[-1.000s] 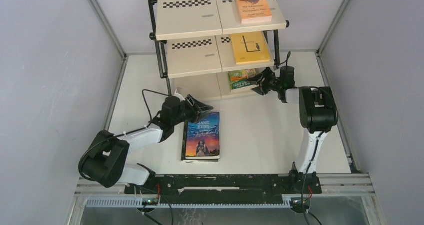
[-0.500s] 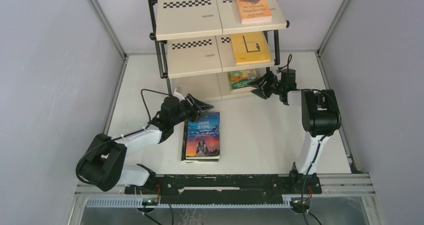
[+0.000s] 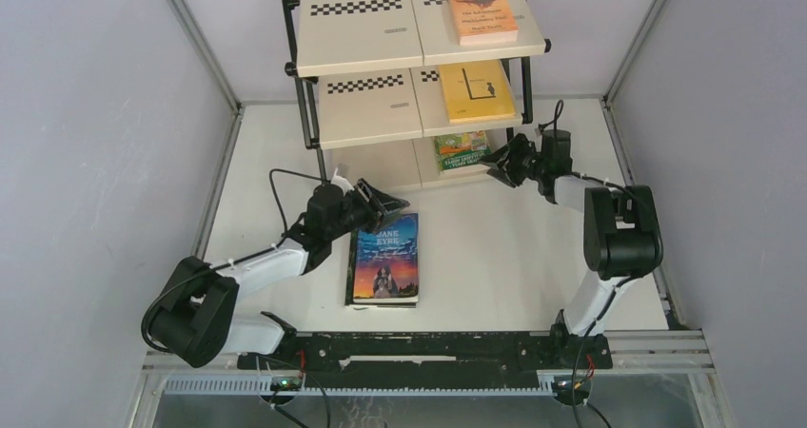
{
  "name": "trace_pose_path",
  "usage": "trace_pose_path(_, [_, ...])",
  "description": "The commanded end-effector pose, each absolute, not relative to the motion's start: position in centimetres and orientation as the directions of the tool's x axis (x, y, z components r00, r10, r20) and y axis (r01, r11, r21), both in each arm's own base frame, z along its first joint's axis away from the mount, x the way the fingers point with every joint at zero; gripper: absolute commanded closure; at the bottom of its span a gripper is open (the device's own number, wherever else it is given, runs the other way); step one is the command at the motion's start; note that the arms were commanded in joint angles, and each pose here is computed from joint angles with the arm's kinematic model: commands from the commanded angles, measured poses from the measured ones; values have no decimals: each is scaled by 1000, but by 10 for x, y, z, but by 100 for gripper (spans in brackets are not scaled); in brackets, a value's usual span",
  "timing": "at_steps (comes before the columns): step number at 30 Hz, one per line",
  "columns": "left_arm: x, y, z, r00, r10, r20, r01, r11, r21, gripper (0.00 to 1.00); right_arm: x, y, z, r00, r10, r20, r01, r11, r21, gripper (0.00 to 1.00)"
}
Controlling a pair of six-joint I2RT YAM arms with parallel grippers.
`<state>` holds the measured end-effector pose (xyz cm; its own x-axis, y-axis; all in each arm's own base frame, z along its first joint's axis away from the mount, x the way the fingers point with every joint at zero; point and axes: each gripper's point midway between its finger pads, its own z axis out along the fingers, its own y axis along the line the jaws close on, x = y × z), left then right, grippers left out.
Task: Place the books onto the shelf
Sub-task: Adjust the book on the shelf.
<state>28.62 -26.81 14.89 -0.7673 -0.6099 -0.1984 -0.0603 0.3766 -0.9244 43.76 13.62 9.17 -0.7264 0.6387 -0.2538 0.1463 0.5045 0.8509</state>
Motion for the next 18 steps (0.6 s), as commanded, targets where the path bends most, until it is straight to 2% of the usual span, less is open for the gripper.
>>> trace_pose_path(1, [288, -272, 169, -751, -624, -216, -13, 340, -940, 46, 441, 125, 111, -686, 627, -370, 91, 578, 811, 46])
trace_pose_path(9, [287, -273, 168, -753, -621, -215, -14, 343, -939, 46, 441, 127, 102, -691, 618, -376, 100, 596, 797, 87])
trace_pose_path(13, [287, -273, 167, -754, -621, -215, -15, 344, -939, 46, 442, 130, 98, -692, 618, -373, 100, 594, 798, 95])
trace_pose_path(18, [288, -273, 167, -755, -620, -215, -15, 344, -939, 46, 451, 134, 98, -698, 607, -378, 95, 603, 792, 96])
